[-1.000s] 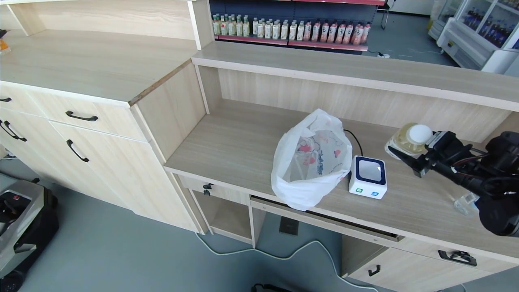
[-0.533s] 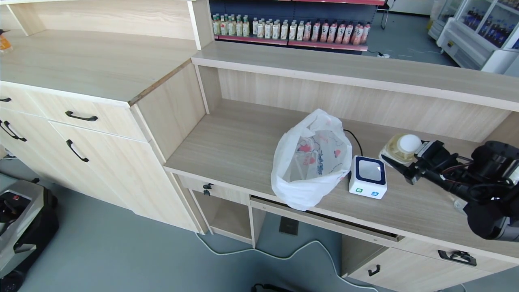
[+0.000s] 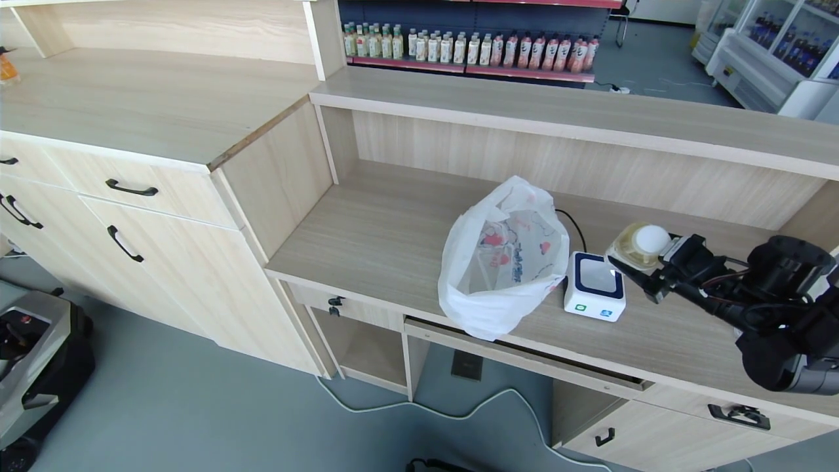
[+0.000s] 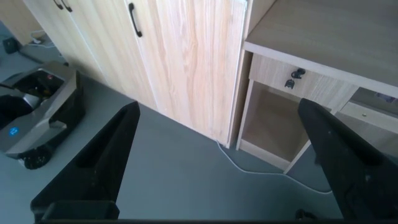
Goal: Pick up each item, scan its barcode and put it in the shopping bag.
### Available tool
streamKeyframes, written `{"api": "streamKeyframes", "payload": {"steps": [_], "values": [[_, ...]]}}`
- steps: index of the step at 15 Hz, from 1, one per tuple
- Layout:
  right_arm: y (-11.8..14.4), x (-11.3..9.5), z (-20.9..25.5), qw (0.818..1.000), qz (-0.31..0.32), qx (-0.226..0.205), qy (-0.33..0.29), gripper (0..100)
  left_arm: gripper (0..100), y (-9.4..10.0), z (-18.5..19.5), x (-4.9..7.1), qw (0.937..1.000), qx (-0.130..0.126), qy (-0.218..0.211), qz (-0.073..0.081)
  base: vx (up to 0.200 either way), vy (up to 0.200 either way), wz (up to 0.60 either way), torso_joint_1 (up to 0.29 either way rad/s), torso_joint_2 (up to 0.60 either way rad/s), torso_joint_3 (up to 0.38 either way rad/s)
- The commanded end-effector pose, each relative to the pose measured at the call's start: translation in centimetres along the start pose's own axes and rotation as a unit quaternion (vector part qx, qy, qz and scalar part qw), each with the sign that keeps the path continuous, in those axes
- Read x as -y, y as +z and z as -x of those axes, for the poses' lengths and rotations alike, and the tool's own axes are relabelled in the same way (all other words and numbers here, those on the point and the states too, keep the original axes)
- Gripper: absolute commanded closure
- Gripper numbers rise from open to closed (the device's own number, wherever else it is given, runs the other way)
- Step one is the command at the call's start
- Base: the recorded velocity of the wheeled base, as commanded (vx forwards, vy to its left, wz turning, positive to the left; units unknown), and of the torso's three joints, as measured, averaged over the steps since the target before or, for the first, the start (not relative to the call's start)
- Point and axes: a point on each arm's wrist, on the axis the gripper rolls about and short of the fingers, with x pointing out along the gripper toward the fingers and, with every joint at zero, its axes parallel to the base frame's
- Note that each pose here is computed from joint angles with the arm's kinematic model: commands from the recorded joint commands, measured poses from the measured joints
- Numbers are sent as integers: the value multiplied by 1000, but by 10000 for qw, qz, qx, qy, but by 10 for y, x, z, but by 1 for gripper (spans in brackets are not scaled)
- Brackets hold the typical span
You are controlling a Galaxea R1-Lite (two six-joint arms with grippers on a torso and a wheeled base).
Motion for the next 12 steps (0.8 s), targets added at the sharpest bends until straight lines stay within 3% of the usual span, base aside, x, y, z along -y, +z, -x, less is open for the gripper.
{"api": "streamKeyframes", "payload": {"steps": [1, 12], "values": [[-1, -6, -4, 10000, -45, 27, 81, 100, 0, 0, 0, 0, 10000, 3, 1, 2, 0, 0, 0, 0, 0, 0], [-5, -15, -27, 9995, -5, 280, 111, 100, 0, 0, 0, 0, 10000, 3, 1, 2, 0, 0, 0, 0, 0, 0]]}}
